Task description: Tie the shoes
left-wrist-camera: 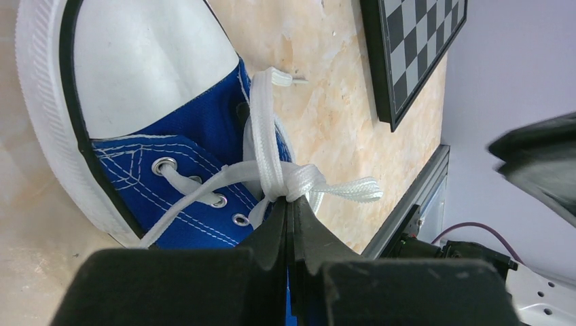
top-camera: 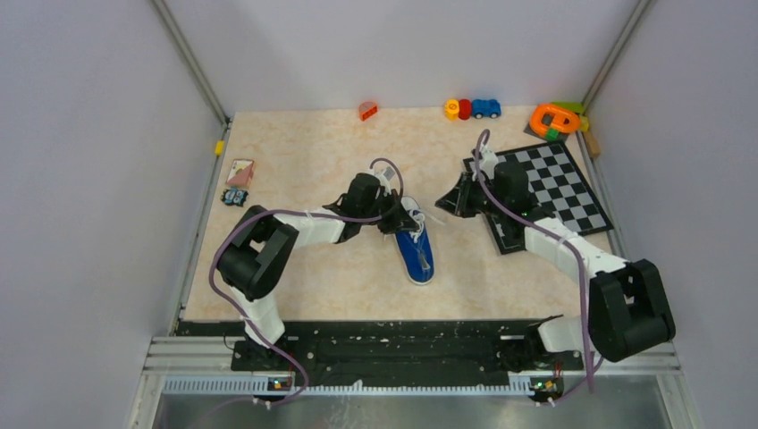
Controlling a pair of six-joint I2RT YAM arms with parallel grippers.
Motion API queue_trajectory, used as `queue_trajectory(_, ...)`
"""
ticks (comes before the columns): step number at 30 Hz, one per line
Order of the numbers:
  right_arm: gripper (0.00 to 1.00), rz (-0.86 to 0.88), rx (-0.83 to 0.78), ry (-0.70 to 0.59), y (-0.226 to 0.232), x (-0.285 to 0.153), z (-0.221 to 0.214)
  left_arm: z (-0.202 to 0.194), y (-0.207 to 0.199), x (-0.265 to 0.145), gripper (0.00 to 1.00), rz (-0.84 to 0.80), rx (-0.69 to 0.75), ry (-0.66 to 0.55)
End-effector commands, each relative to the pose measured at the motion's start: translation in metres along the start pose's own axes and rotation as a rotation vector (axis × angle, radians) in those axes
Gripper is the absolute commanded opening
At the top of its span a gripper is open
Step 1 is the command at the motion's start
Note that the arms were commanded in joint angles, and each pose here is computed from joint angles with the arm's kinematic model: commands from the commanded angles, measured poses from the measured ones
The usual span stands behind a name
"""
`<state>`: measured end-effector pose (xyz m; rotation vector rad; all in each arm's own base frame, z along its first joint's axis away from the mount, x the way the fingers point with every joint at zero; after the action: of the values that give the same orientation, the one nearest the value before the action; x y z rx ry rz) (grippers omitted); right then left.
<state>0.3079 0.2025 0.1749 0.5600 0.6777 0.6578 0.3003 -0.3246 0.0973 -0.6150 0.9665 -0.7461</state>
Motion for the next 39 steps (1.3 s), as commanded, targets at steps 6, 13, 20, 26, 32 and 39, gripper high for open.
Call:
queue_trajectory(6,0.0,0.013,0.063,0.077,-0.031,0.018,-0.031,0.006,-0.004,0.002,0.0,-0.033,0.013,-0.023)
queue_trajectory(13,0.0,0.037,0.079,0.128,-0.031,0.04,-0.044,0.007,-0.002,0.002,0.0,-0.032,0.009,-0.024)
queue_trajectory(20,0.0,0.051,0.081,0.144,-0.031,0.048,-0.048,0.008,-0.002,0.002,0.0,-0.042,0.005,-0.024)
queue_trajectory(26,0.0,0.134,0.086,0.148,-0.016,0.049,-0.048,0.008,0.0,0.002,0.0,-0.041,-0.001,-0.021)
queue_trajectory(32,0.0,0.176,0.076,0.159,-0.006,0.048,-0.049,0.009,0.001,0.004,0.0,-0.048,-0.011,-0.013)
queue_trajectory(39,0.0,0.194,0.08,0.161,-0.003,0.047,-0.05,0.007,0.0,0.007,0.0,-0.071,-0.027,0.001)
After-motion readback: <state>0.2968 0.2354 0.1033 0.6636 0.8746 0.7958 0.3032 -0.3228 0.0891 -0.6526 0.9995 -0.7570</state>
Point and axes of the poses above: each gripper's point midway between its finger pads, its own x axis out along the fingers, its own y axis along the line the jaws close on, z = x × y, the point moved 3 cm from there along -x, back along the fingers, and after that the axes turned 6 degrees about x, right-handed, at the moved point
